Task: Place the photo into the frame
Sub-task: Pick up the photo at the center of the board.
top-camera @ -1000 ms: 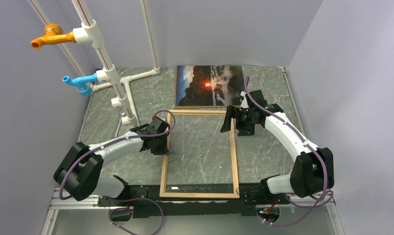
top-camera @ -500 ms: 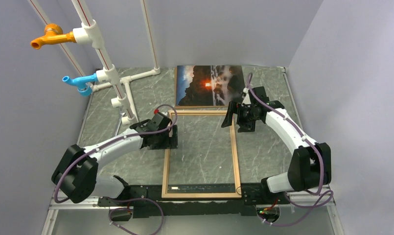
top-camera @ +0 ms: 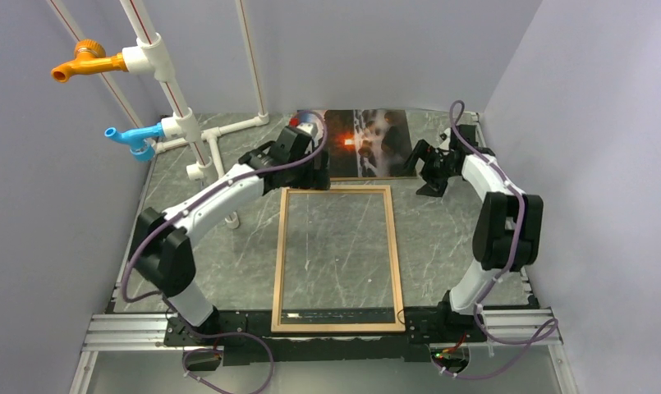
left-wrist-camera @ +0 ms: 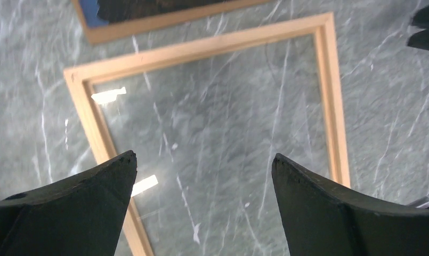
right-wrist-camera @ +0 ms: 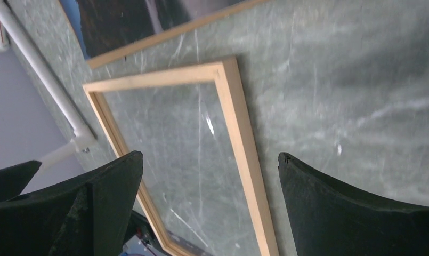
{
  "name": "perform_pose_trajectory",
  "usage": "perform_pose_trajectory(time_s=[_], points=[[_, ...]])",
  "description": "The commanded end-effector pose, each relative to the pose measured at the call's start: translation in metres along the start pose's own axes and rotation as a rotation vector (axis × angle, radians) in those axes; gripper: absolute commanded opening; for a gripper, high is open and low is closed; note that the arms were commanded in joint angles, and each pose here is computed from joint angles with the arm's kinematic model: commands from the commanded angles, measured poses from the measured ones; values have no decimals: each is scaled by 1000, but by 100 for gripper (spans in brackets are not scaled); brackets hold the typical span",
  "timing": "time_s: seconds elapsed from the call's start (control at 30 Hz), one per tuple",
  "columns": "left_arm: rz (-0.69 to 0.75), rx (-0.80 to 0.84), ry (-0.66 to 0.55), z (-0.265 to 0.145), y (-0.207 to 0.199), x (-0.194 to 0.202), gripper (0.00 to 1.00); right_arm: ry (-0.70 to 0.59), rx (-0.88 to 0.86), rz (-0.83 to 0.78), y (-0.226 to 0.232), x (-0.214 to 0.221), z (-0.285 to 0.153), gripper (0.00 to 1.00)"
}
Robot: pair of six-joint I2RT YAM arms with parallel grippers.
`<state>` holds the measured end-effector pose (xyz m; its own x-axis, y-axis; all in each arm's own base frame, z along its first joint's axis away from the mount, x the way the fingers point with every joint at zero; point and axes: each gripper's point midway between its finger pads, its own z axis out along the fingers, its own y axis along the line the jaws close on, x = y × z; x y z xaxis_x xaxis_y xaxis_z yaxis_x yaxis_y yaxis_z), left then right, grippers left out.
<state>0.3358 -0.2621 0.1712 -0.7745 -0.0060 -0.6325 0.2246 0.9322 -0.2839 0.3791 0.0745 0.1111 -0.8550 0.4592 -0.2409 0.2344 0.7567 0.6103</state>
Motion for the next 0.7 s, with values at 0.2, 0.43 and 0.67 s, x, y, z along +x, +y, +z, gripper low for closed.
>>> perform_pose_trajectory(time_s=[0.2,0.43,0.67], points=[[-8,38,26,64,18,-68,93,-85,101,9,-10,-90,39,100],[-117,66,52,111,53,-84,87,-77,119,43,-26,-117,68,99],[-191,72,95,140,76,-77,82,-47,102,66,-32,-122,91,94]])
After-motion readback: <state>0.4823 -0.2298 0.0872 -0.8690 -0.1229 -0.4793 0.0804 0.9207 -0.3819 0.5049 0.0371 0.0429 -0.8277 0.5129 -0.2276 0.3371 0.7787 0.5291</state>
